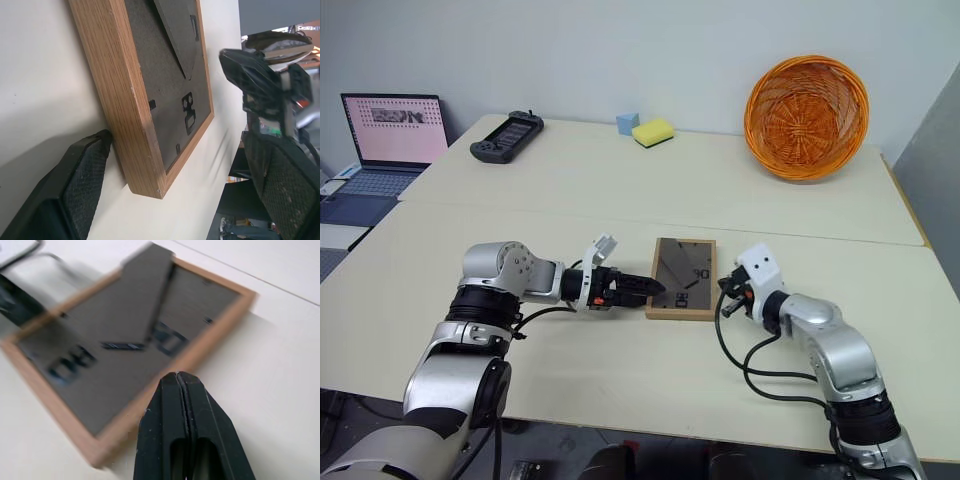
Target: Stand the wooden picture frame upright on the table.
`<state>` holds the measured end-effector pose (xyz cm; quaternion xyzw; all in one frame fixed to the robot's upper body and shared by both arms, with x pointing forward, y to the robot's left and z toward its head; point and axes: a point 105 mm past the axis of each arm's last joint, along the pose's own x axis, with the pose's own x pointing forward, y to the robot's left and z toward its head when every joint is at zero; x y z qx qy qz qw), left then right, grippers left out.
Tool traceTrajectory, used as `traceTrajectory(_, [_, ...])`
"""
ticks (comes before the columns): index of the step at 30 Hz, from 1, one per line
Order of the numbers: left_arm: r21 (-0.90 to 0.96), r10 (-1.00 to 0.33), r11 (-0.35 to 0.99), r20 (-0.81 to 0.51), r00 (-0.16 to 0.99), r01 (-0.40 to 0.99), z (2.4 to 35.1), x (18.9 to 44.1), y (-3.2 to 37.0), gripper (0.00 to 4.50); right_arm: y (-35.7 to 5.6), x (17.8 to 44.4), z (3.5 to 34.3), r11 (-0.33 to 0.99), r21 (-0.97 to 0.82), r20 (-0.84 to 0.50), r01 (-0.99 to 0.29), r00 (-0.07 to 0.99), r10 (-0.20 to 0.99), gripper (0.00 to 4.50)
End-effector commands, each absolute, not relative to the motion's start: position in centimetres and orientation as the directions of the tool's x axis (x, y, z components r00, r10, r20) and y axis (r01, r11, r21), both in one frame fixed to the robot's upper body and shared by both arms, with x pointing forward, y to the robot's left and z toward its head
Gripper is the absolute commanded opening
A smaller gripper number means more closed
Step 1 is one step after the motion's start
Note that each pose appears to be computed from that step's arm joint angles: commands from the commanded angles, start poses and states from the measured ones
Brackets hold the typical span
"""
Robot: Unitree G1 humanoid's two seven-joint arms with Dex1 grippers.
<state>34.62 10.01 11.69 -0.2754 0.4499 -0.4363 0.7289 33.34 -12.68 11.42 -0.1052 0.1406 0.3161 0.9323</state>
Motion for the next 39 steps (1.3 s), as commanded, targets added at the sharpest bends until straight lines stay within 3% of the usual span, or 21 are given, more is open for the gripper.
traceTrajectory(1, [-0.792, -0.887, 0.461, -0.4, 0.23, 0.402, 12.6, 34.9, 10.1, 4.43, -12.3, 32.8, 11.0, 0.752, -0.126, -0.322, -0.647, 0.743, 0.586, 0.0])
traceTrajectory(10, [-0.784, -0.885, 0.465, -0.397, 0.243, 0.412, 12.9, 35.2, 10.1, 4.43, -11.0, 32.6, 9.8, 0.755, -0.066, -0.323, -0.653, 0.73, 0.603, 0.0])
traceTrajectory(23, [-0.791, -0.887, 0.46, -0.39, 0.246, 0.405, 12.7, 35.3, 9.9, 4.43, -8.0, 33.4, 12.4, 0.744, -0.034, -0.248, -0.667, 0.727, 0.641, 0.0])
traceTrajectory(39, [-0.795, -0.888, 0.457, -0.383, 0.254, 0.399, 12.9, 35.7, 9.7, 4.43, -9.4, 33.3, 11.9, 0.763, -0.034, -0.268, -0.646, 0.741, 0.616, 0.0])
